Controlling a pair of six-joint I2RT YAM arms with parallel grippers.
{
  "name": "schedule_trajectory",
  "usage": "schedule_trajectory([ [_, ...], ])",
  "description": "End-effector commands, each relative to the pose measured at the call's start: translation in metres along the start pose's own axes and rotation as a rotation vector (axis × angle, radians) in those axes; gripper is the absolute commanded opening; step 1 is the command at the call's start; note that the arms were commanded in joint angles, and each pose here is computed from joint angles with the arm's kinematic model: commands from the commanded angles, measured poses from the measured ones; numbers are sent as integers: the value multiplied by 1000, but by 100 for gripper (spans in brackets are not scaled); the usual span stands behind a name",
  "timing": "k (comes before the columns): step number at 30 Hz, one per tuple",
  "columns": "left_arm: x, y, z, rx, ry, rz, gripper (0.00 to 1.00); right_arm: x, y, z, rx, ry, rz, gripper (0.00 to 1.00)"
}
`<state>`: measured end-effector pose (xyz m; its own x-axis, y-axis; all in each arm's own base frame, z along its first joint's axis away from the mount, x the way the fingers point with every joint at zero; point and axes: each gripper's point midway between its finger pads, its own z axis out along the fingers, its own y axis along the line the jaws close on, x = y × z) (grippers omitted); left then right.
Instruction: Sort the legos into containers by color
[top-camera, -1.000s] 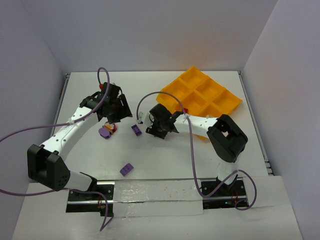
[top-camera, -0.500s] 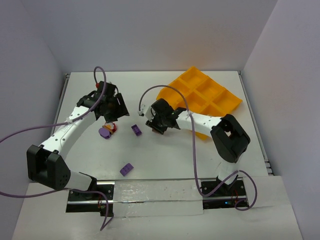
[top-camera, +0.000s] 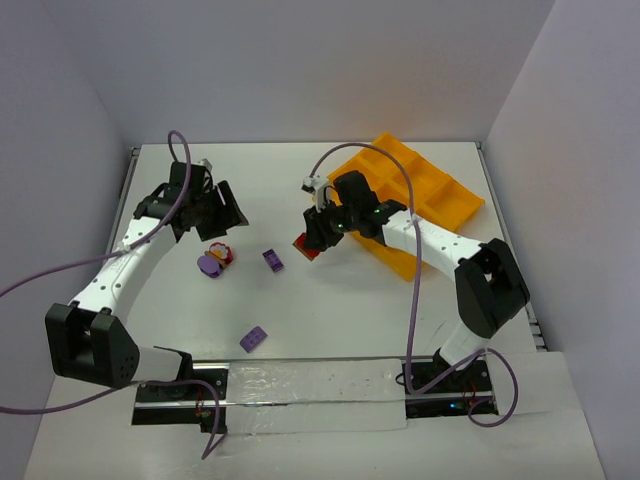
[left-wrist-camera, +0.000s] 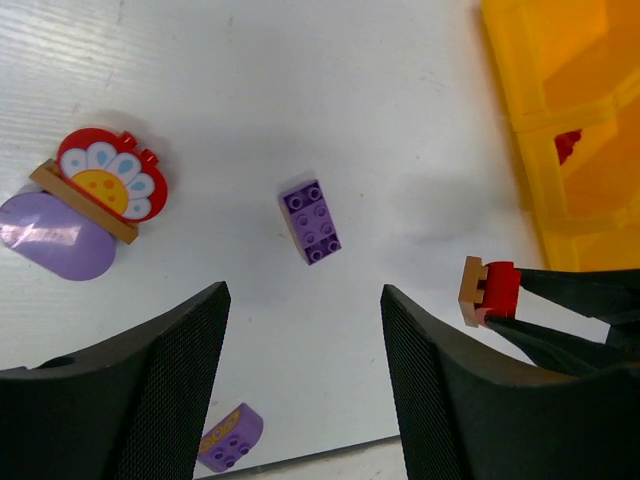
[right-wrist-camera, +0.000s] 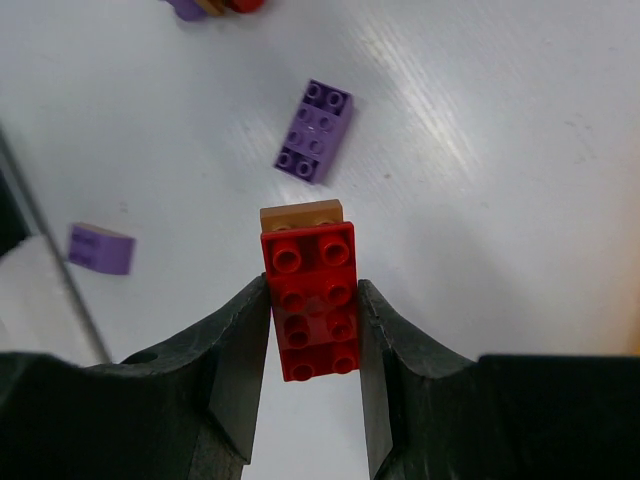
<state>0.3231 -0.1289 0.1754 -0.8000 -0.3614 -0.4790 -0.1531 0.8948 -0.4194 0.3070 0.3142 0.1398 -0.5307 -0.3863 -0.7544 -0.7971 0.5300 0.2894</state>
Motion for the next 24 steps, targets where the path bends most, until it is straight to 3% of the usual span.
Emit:
schedule_trajectory([
  [1, -5, -23, -9, 150, -42, 56, 70, -34, 27, -25, -179, -126, 116, 18],
  [5, -1, -34, -13, 237, -48, 82, 70, -46, 30, -36, -235, -175, 184, 19],
  [16, 19, -77, -54, 715, -18, 72, 70, -72, 38, -64, -381, -270, 302, 19],
  [24, 28, -102, -86, 967, -22, 122, 71, -79, 42, -76, -471, -232, 373, 22],
])
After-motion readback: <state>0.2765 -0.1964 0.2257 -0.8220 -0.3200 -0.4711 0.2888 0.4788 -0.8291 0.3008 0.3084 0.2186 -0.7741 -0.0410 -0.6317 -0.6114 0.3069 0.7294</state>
